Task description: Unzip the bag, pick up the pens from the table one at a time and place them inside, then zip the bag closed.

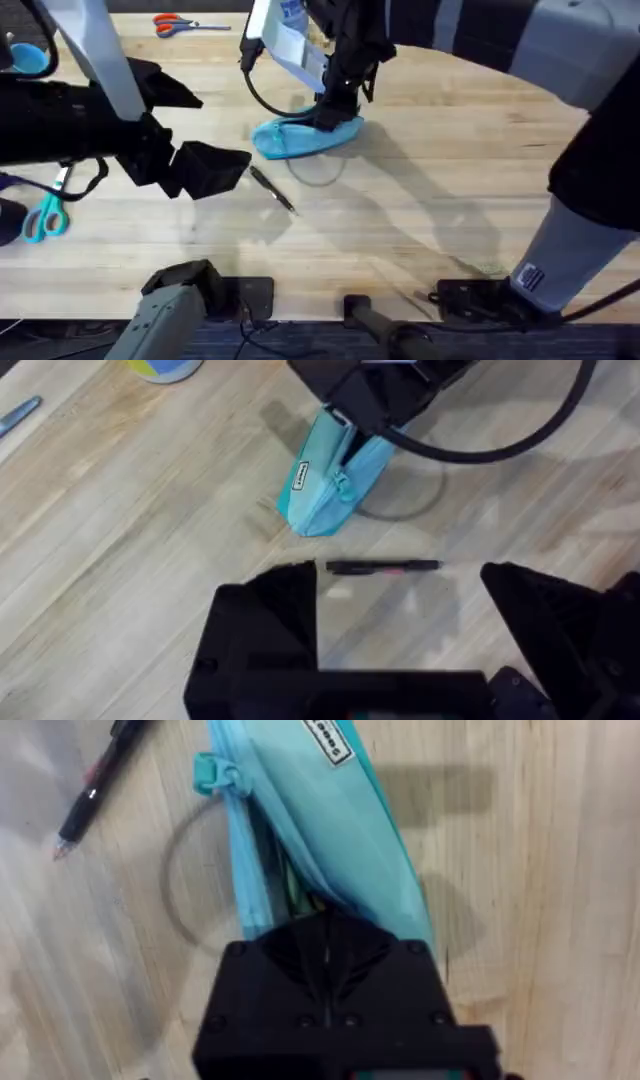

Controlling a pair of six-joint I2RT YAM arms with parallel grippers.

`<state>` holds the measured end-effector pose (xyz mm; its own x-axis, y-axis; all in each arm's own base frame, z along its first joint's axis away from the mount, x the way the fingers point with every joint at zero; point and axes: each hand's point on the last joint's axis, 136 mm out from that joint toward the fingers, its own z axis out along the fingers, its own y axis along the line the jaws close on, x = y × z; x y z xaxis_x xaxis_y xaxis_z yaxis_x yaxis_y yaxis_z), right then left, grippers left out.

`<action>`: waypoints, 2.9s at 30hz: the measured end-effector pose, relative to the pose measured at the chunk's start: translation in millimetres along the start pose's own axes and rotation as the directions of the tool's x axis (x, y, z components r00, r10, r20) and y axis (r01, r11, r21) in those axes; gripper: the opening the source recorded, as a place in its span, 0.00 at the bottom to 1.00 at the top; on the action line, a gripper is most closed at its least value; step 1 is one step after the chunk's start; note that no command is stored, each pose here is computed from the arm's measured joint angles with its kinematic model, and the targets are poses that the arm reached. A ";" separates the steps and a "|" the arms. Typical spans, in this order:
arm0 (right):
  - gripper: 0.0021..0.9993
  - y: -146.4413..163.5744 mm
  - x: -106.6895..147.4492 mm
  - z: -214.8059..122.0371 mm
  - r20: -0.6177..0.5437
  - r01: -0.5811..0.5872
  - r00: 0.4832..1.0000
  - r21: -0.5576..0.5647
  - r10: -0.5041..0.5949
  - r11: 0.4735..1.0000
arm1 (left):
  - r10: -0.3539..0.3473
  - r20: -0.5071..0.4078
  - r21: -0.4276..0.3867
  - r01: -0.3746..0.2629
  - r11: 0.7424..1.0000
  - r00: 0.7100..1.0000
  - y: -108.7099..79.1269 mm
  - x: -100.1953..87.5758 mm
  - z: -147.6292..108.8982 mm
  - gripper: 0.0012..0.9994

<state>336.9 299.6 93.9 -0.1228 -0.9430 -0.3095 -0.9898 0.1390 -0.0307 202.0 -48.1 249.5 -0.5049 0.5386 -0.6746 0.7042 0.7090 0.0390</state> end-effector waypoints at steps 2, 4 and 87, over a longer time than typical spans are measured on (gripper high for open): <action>0.23 0.4 1.1 3.6 -0.005 -0.001 1.000 -0.007 0.001 1.000 | 0.000 0.000 0.000 0.000 1.000 1.000 0.0 0.0 0.0 1.00; 0.52 1.1 1.7 6.5 -0.008 0.002 1.000 -0.014 -0.002 1.000 | 0.000 0.000 0.000 0.000 1.000 1.000 0.0 0.0 0.0 1.00; 1.00 6.1 115.6 -228.1 0.352 -0.579 0.806 0.299 0.477 0.758 | -0.401 0.028 0.018 0.401 0.916 0.916 0.2 -6.6 -0.1 1.00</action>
<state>300.3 122.4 274.7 -0.5455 -0.5869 -0.5984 -0.6579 0.7421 -0.1281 205.4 -51.5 254.0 -0.7308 0.1960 -0.6538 0.4517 0.8570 -0.2480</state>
